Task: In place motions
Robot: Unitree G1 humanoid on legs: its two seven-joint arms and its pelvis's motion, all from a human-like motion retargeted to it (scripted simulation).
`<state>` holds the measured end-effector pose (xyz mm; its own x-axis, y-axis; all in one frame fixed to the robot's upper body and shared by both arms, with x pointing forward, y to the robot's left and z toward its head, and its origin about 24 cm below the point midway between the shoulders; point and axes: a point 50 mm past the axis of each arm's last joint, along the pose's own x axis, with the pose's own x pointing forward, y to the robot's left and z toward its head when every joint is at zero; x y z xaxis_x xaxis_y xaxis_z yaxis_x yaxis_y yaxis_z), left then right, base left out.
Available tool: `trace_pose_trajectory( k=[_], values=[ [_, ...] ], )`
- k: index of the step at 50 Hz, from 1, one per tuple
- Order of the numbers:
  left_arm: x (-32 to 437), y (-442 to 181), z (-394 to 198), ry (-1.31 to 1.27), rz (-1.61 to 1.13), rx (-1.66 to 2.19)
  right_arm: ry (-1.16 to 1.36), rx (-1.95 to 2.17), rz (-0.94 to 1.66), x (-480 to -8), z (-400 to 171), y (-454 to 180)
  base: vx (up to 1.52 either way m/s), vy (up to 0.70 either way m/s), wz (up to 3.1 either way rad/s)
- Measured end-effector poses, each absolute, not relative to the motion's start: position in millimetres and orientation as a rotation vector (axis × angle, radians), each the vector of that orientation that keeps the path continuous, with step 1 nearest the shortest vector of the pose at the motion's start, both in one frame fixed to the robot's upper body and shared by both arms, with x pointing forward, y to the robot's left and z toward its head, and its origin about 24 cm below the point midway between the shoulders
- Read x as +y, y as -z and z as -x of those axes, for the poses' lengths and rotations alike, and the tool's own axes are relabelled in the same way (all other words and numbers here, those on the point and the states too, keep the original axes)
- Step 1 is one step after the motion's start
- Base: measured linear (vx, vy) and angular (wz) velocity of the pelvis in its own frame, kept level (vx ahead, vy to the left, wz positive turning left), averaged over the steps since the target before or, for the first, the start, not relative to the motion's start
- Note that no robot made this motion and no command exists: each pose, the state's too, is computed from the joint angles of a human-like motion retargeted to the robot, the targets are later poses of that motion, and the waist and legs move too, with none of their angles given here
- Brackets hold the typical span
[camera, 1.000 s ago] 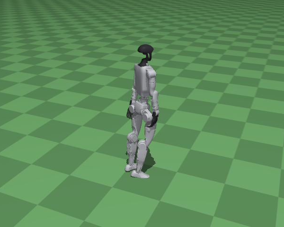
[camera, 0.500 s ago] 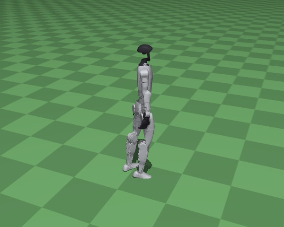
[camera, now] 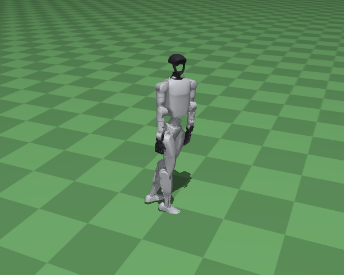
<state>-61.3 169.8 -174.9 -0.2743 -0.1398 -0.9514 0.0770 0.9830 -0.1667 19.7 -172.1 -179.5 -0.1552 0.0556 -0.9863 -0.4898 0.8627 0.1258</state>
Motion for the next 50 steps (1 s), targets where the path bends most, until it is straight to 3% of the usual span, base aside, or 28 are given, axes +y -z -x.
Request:
trace_pose_trajectory(
  k=[19,37,50],
  values=[
    [158,177,49,0.303,0.03,1.797,-0.456,1.67,0.335,-170,-22,179,0.01,0.02,-0.58],
    [164,175,60,0.279,0.019,1.84,-0.422,1.681,0.3,-174,-20,179,-0.04,-0.03,0.12],
    [163,179,32,0.314,-0.036,1.756,-0.381,1.681,0.26,-182,-15,179,-0.09,-0.08,0.87]
  ],
)
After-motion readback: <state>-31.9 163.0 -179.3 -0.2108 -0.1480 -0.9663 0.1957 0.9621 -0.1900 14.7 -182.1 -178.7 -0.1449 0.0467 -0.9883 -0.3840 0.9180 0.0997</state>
